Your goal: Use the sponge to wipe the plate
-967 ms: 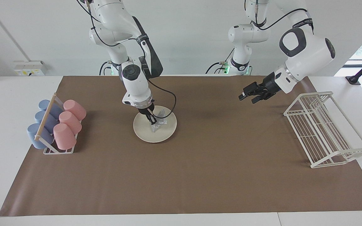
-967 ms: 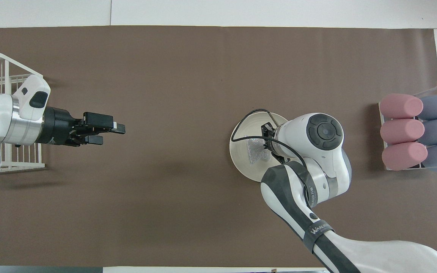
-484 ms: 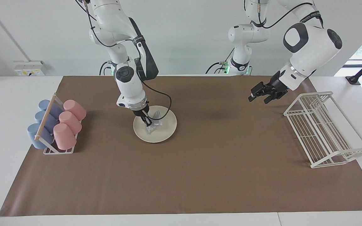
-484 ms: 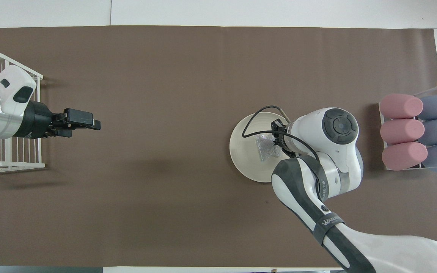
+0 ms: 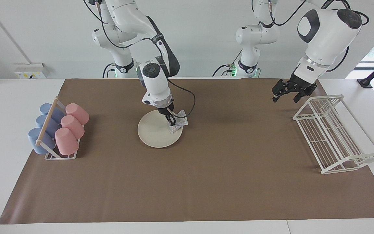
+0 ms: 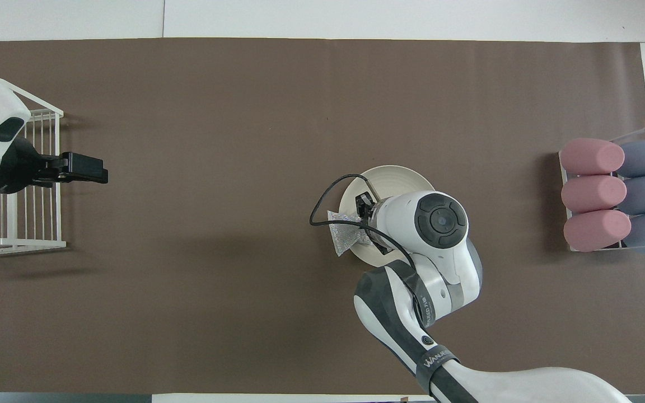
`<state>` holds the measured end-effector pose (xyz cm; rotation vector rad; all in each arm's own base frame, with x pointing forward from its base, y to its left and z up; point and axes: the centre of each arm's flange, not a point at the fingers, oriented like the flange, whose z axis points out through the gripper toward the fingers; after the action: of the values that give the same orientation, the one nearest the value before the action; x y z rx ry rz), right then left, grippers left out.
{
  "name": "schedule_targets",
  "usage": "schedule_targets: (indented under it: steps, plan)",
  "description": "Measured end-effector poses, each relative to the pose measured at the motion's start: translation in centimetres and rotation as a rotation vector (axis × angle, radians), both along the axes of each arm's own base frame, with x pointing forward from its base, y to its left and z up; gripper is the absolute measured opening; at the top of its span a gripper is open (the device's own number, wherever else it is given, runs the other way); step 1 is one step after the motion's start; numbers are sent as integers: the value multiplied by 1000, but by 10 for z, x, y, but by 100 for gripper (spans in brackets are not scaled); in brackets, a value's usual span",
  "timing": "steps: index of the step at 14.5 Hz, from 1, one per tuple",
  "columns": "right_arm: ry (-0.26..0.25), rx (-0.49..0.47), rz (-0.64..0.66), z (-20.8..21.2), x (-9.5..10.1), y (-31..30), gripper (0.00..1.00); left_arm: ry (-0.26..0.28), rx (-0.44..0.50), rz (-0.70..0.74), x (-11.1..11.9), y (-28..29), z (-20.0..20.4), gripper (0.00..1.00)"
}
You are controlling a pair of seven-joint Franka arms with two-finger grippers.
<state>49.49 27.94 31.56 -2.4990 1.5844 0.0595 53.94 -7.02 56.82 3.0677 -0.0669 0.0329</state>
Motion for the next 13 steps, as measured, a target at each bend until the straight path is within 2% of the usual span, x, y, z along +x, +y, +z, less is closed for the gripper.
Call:
schedule_targets:
  steps: [4, 7, 9, 13]
  plan:
    - [2, -14, 76, -2, 7, -17, 2, 9, 67, -29, -5, -5, 26, 100]
    - [-1, -34, 186, -3, 33, -85, 2, 6, 94, -30, -8, -2, 44, 100]
    - [6, -39, 204, -5, 45, -128, 2, 12, 108, -29, -9, 0, 47, 100]
    - [26, -33, 177, -5, 35, -100, 2, 40, 113, -14, -13, 7, 49, 100]
